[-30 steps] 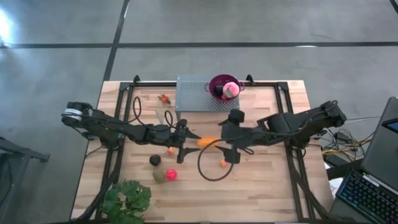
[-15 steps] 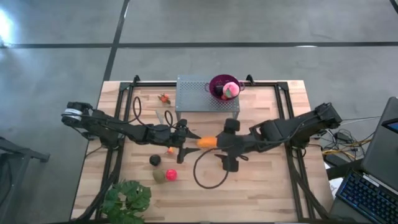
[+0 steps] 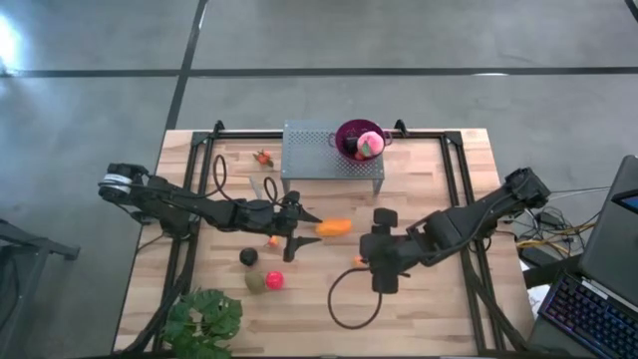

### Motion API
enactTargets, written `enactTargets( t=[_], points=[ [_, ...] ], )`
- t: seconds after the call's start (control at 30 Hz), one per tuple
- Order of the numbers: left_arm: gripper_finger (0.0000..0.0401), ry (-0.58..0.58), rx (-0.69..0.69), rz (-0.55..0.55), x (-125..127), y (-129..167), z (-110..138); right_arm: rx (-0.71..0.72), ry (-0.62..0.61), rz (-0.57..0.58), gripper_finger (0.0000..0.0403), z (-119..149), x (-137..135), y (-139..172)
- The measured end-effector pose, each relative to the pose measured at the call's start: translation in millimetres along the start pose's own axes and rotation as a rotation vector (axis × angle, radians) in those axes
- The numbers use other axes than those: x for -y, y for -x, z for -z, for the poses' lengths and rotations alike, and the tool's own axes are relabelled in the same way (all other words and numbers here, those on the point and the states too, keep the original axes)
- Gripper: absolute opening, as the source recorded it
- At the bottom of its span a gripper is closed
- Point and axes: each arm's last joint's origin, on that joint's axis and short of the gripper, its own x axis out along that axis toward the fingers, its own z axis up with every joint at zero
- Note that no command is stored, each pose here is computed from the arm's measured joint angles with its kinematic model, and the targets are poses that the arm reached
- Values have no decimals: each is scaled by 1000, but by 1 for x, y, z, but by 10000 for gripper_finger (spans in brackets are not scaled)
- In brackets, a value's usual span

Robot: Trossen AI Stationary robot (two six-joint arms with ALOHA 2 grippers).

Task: Pick & Place Fruit
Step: Put the pear into the purple bowl on the shelf

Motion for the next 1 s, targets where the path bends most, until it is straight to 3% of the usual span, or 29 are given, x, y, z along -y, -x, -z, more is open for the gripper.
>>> enactTargets(
  t=[0.23,0.43,0.73,1.0],
  points=[
    [243,8,-38,-2,0,0,4,-66,17,33,166,16,0,-18],
    [243,8,-44,-2,0,0,4,-133,-69,81,157,36,4,-42],
    [243,10,-46,-2,0,0,4,-113,-81,68,186,67,1,-83],
    [243,10,-50,-2,0,0,5,-66,-133,-17,202,82,3,-109]
  ],
)
